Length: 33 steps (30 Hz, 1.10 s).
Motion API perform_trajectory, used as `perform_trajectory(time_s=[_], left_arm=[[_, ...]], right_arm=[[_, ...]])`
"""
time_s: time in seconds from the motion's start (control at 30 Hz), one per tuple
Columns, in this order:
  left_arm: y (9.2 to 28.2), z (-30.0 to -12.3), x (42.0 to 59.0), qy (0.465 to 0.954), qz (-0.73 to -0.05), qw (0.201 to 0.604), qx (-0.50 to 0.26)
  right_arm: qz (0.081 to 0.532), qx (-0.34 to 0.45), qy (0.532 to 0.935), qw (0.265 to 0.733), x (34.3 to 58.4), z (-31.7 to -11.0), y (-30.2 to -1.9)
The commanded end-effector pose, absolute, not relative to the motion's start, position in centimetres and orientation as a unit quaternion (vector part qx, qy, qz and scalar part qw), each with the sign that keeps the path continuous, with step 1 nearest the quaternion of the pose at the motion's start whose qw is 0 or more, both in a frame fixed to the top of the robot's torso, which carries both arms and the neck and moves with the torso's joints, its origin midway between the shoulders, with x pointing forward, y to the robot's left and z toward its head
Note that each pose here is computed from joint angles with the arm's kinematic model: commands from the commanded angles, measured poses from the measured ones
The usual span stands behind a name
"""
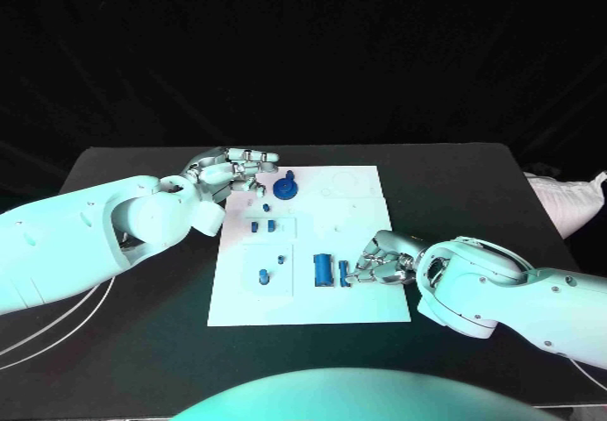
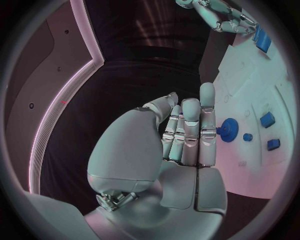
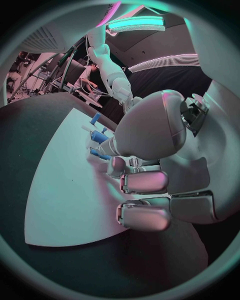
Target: Assemble the parts on the task board
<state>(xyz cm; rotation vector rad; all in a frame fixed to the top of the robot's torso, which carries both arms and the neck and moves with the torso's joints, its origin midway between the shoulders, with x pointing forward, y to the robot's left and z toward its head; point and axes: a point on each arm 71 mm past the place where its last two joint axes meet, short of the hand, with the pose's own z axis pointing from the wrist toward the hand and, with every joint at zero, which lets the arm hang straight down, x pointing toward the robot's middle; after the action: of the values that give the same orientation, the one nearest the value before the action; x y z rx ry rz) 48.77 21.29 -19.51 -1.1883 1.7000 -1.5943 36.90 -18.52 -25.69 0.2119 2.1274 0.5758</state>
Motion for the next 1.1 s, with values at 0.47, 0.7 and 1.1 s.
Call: perform_trajectory(time_s=[0.47,0.7,1.1], left_arm=[[21.5,-20.8,49.6,0.581,-0.590,0.297,-0.475],[21.7,-22.2,50.5,0.564,-0.579,0.314,-0.498],[21.7,-23.4,51.9,0.558,-0.565,0.333,-0.508]], right_arm=[[0.489,0.342,0.684,0.419,45.3,-21.7,-23.0],[0.530,0.407,0.625,0.404,49.3,-21.9,-24.1],[0.517,0.428,0.608,0.425,52.6,-22.7,-24.8]])
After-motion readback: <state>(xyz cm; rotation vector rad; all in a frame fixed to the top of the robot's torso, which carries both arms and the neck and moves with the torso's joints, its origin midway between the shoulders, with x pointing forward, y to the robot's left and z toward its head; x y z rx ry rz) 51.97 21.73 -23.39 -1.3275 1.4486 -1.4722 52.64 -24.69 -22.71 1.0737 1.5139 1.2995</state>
